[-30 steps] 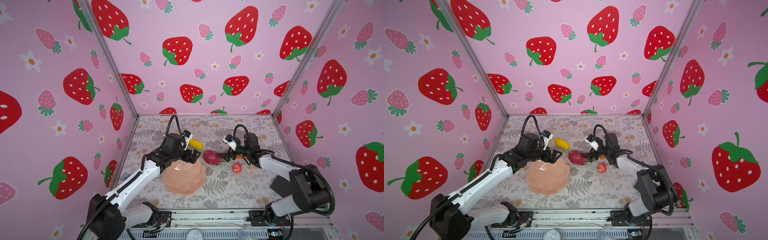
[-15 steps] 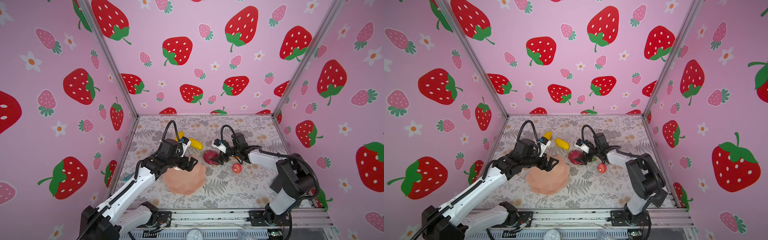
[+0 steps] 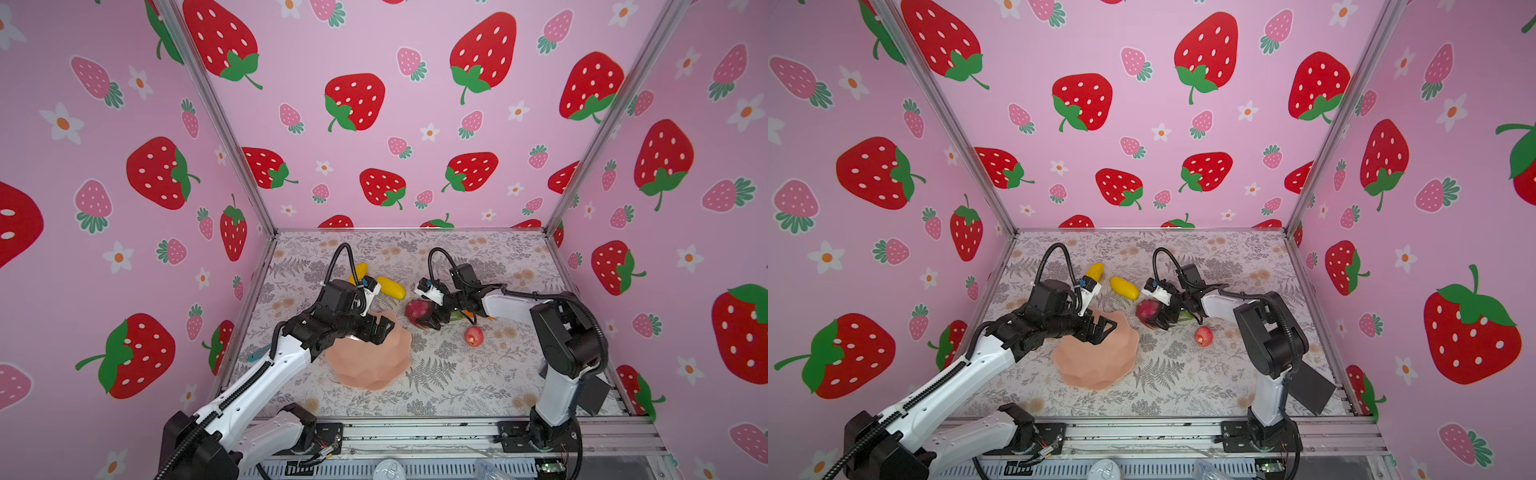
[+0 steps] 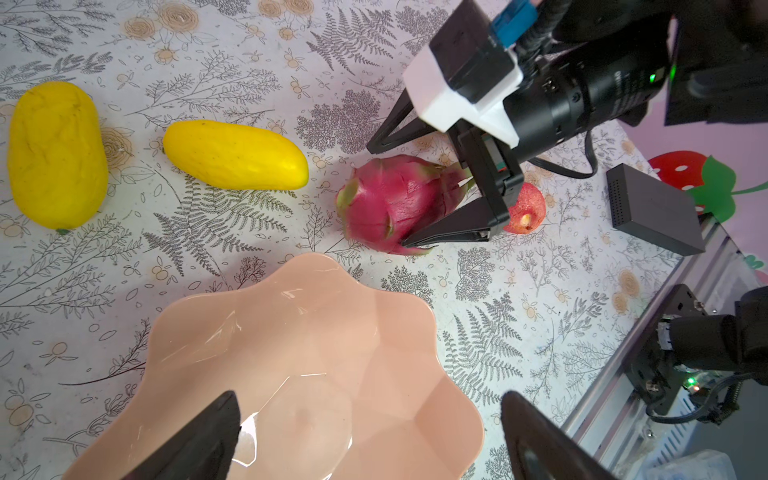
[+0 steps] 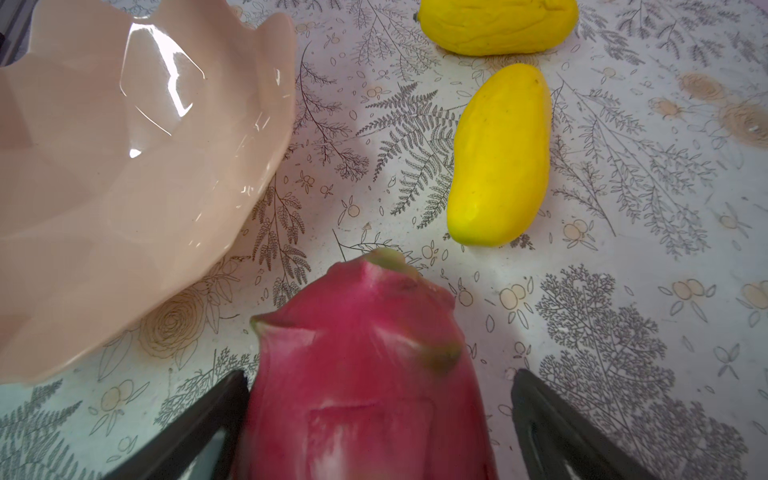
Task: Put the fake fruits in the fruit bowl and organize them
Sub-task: 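Reach the right gripper to the dragon fruit while the left nears the bowl, then grasp the pink dragon fruit with the right gripper and lower it into the bowl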
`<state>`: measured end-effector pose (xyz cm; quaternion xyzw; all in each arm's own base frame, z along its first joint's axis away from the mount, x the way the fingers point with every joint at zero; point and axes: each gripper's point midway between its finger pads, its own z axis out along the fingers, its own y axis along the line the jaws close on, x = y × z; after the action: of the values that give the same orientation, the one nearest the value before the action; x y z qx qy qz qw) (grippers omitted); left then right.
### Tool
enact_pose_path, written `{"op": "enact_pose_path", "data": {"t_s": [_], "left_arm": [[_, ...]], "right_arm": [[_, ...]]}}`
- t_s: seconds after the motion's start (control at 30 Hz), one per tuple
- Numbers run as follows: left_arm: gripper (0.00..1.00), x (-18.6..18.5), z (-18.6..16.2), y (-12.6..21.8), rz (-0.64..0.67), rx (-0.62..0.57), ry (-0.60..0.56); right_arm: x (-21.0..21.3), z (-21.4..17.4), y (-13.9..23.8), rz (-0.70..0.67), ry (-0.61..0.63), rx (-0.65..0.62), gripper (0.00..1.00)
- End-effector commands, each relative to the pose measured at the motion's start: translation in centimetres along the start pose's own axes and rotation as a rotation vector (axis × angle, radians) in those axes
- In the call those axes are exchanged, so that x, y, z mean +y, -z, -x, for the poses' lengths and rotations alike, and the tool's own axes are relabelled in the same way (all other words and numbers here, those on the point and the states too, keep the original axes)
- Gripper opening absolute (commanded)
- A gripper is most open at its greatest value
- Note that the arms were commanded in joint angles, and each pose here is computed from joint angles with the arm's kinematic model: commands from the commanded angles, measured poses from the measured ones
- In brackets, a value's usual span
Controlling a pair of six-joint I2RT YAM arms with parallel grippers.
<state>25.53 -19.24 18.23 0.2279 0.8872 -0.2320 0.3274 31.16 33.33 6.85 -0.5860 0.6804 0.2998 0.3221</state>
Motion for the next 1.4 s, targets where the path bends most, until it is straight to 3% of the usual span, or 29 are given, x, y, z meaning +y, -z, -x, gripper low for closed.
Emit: {"op": "enact_pose_path", "data": {"t_s": [0.0, 0.27, 0.5, 0.63, 0.8, 0.93, 1.1, 1.37], "left_arm": [[0.99, -0.1, 0.2, 0.3, 0.004, -0.017, -0.007], [0.99, 0.1, 0.6, 0.7, 0.02, -0.042, -0.006], [0.99, 2.4, 1.0, 3.0, 0.183, -0.078, 0.049], [0.99, 3.4, -0.7, 5.6, 0.274, -0.01, 0.152], [0.99, 0.9, -3.6, 8.0, 0.174, 0.078, 0.273], [0.99, 0.6, -4.3, 11.3, 0.195, 0.009, 0.339], [0.99, 1.3, -3.7, 14.5, 0.254, -0.112, 0.374], [0.99, 3.8, -3.7, 16.6, 0.415, -0.165, 0.393]], "right_arm": [[0.8, -0.6, -0.6, 0.061, -0.026, 0.038, 0.89], [-0.4, 0.9, 0.4, -0.005, -0.014, 0.034, 0.65], [-1.1, 6.3, 4.4, -0.141, 0.022, -0.104, 0.64], [2.0, 10.1, 5.5, -0.086, 0.058, -0.199, 0.63], [9.3, 13.5, 2.6, 0.096, 0.12, -0.269, 0.63], [13.6, 15.5, -0.6, 0.204, 0.131, -0.32, 0.63], [16.0, 16.1, -3.4, 0.274, 0.115, -0.332, 0.63], [17.0, 13.8, -7.7, 0.295, 0.105, -0.205, 0.64]]}}
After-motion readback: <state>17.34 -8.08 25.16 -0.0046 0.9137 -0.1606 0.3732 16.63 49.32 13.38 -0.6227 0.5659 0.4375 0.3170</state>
